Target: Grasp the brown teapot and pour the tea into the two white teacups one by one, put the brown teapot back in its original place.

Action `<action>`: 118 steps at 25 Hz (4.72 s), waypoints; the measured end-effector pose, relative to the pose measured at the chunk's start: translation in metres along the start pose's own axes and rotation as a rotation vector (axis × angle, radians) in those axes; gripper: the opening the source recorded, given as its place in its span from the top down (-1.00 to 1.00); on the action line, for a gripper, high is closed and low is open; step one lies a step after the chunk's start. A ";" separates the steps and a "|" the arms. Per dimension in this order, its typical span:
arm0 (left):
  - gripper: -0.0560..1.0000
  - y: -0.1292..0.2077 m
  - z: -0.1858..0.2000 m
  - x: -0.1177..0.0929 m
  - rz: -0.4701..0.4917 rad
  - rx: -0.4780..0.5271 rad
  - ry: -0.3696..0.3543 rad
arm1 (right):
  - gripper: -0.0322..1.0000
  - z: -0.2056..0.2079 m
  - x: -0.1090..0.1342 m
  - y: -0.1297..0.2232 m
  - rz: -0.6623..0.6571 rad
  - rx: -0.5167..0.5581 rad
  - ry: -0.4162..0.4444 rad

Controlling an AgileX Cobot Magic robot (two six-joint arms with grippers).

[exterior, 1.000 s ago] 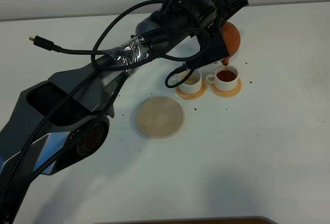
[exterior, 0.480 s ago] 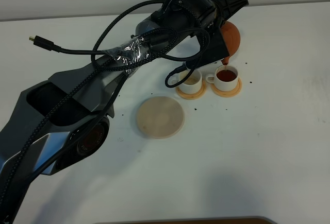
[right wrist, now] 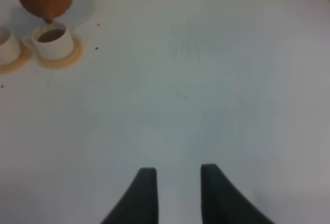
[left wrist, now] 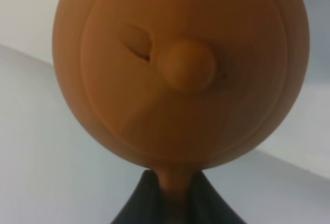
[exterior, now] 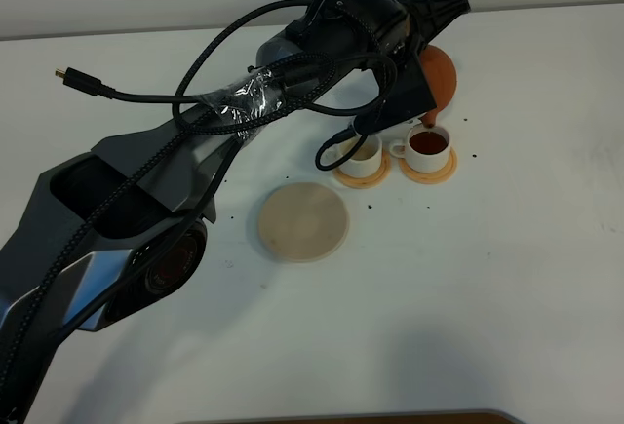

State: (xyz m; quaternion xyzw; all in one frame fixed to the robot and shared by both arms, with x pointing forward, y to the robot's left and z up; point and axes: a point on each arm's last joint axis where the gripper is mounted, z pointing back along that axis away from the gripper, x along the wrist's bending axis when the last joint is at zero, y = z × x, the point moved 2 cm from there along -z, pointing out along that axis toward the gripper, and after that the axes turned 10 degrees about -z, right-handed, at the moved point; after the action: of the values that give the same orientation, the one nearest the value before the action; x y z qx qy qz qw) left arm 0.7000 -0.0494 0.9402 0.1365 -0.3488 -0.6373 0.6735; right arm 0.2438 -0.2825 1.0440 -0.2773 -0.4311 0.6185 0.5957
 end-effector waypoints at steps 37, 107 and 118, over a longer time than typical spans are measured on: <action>0.63 0.030 0.049 -0.031 0.634 -0.054 0.193 | 0.47 0.000 0.000 0.000 0.000 0.000 0.000; 0.63 0.015 0.109 -0.104 1.405 -0.157 0.632 | 0.47 0.000 0.000 0.000 -0.001 0.000 -0.001; 0.63 0.031 0.100 -0.123 1.064 -0.146 0.557 | 0.47 0.000 0.000 0.000 -0.001 0.000 -0.001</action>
State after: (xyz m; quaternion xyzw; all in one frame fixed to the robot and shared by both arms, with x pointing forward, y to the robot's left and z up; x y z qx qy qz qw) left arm 0.6662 0.0985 0.9952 0.0582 -0.1349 -0.1754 0.9735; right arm 0.2438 -0.2824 1.0440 -0.2768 -0.4314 0.6185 0.5956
